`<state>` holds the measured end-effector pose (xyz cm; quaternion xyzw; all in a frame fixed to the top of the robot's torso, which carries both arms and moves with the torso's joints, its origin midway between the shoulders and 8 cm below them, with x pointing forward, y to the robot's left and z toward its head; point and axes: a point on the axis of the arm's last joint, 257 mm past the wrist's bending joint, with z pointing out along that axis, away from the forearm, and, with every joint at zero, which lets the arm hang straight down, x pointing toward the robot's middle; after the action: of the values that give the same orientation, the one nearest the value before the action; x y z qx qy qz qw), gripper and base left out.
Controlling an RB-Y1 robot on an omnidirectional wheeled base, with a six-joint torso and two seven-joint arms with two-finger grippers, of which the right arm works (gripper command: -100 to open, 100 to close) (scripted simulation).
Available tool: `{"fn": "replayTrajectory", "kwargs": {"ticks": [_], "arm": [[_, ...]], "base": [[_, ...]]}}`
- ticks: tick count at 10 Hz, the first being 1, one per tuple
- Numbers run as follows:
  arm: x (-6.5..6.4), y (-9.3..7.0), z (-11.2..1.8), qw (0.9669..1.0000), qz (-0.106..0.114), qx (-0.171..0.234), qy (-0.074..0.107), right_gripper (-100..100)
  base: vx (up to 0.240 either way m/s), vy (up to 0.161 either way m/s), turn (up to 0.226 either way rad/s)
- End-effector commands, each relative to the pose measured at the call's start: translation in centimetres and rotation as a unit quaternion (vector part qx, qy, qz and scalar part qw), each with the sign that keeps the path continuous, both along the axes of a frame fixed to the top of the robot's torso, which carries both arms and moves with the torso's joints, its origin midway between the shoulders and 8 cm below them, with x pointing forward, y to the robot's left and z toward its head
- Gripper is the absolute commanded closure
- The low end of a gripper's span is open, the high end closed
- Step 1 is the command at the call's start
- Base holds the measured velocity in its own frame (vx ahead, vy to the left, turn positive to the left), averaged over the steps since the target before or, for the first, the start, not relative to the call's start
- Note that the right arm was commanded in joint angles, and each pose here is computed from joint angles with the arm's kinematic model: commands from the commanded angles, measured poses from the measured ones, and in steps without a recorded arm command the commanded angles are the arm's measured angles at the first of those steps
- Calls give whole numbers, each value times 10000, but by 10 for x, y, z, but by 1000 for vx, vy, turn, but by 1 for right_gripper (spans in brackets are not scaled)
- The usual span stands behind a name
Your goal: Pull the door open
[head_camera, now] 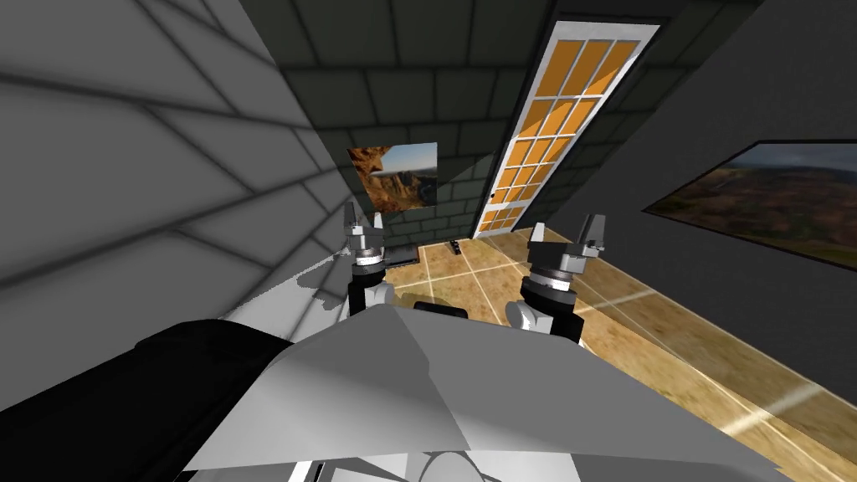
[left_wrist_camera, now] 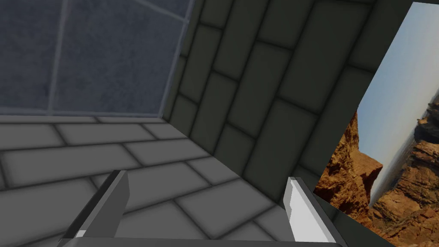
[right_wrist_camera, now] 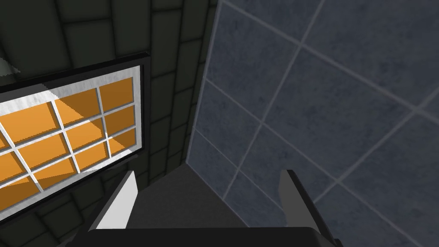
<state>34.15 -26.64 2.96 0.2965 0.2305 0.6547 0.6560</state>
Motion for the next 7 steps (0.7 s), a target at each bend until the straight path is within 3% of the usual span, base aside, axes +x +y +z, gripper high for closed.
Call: {"fn": "replayTrajectory", "kwargs": {"ticks": [1,7], "arm": [[3,4,-5,10000,35,-12,30,-100],[14,18,-20,9997,173,-51,147,-100]], "base": [[-125,4,314],[-108,13,331]]}}
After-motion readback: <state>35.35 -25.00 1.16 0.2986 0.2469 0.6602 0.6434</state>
